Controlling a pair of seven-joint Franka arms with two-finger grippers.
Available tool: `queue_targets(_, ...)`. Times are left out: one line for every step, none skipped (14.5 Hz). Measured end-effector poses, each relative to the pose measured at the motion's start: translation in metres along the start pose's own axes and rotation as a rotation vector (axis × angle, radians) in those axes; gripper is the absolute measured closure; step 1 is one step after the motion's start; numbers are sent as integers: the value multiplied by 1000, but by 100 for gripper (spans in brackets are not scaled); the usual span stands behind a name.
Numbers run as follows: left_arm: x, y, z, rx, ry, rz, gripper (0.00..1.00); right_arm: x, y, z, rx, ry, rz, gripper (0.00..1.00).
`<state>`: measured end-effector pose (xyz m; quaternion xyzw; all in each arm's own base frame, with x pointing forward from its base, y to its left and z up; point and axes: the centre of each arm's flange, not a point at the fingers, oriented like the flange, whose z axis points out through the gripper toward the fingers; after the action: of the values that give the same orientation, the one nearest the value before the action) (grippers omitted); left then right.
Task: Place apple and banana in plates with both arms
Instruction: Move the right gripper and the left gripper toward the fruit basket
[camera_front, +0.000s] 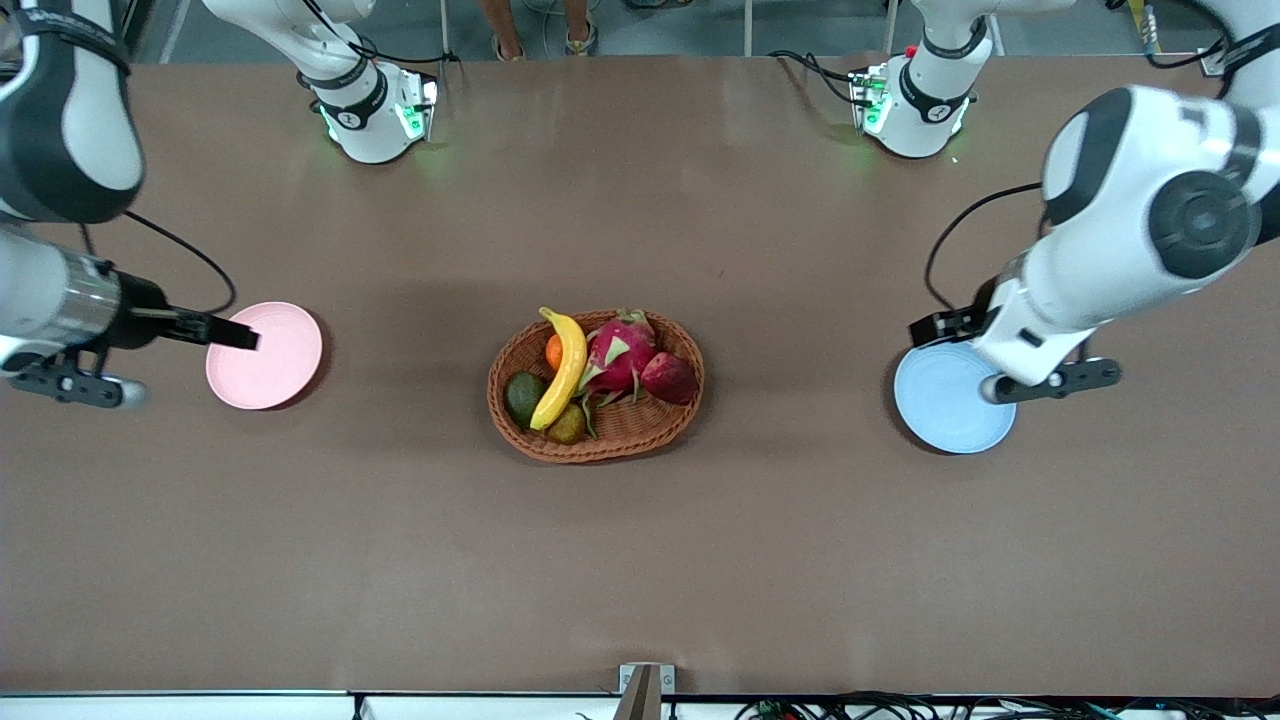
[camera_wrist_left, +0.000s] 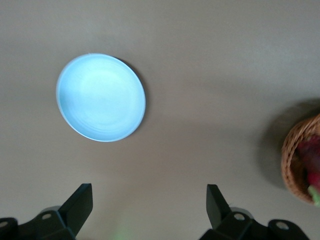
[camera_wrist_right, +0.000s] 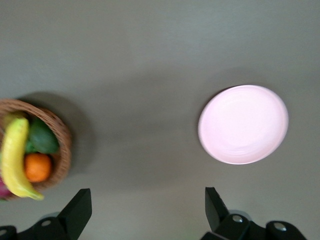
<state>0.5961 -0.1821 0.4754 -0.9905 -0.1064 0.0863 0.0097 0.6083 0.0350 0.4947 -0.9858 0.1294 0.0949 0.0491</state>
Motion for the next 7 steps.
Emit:
queue_targets(-3, 18, 13, 7, -10, -52, 0, 1, -20, 10, 7, 5, 34, 0)
queue_targets(-8, 36, 25, 15, -18, -111, 0, 2, -41, 21, 14, 12, 77, 0)
queue_targets(-12, 53, 36, 22, -23, -175, 0, 3, -62, 34, 18, 20, 125, 0)
queue_targets(-17, 67, 45, 29, -27, -232, 0, 2, -87, 48, 21, 31, 172, 0)
queue_targets(-23, 81, 54, 36, -33, -294, 0, 0, -112, 63, 24, 42, 217, 0)
queue_targets(-29, 93, 61, 38, -44, -370, 0, -4, -138, 78, 26, 51, 263, 0)
queue_targets(-33, 106, 68, 25, -54, -451, 0, -10, -165, 97, 26, 58, 310, 0)
